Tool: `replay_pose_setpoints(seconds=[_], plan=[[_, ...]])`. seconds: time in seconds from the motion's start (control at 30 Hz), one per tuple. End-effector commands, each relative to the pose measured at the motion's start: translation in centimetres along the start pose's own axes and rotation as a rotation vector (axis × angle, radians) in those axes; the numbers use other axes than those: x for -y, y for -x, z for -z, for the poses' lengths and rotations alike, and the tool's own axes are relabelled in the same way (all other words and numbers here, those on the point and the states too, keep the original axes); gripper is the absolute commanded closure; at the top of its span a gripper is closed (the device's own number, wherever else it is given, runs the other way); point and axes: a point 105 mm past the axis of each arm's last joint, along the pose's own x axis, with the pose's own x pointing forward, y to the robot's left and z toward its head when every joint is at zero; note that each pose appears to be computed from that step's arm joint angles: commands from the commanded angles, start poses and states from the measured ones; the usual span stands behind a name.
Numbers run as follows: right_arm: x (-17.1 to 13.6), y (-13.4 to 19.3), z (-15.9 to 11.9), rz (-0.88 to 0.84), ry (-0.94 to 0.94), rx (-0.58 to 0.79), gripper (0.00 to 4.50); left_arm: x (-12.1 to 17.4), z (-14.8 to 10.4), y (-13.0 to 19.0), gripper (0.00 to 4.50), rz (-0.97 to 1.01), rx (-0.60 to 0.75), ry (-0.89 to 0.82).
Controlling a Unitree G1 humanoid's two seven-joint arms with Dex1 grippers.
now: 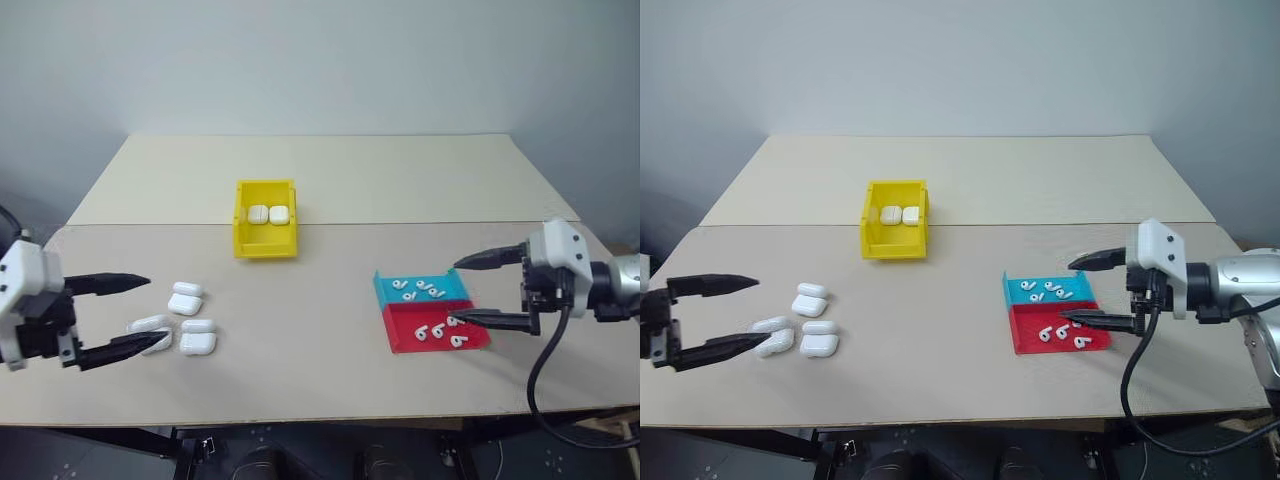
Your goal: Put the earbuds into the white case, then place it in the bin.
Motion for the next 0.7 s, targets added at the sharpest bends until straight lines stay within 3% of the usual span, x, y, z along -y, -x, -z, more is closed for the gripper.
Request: replay_pose_setpoints(seconds=[0.03,0.3,0.63,0.7], plan=[[-0.1,0.7,-1.3,0.013,0.049,0.020,0.00,-0.1,-0.6,0.6,0.06,-0.051,-0.013,-0.036],[0.1,0.3,-1.4,0.021,0.045,0.034,0.00,0.0,0.5,1.9,0.06,-0.086,-0.138,0.020],[-0.2,-0.6,-1.4,0.017,0.051,0.059,0.00,0.8,0.3,2.7,0.06,0.006,-0.161,0.017],[-0.1,-0.6,-1.5,0.014,0.052,0.063,0.00,1.1,0.1,2.6,0.46,0.032,-0.139,0.026]])
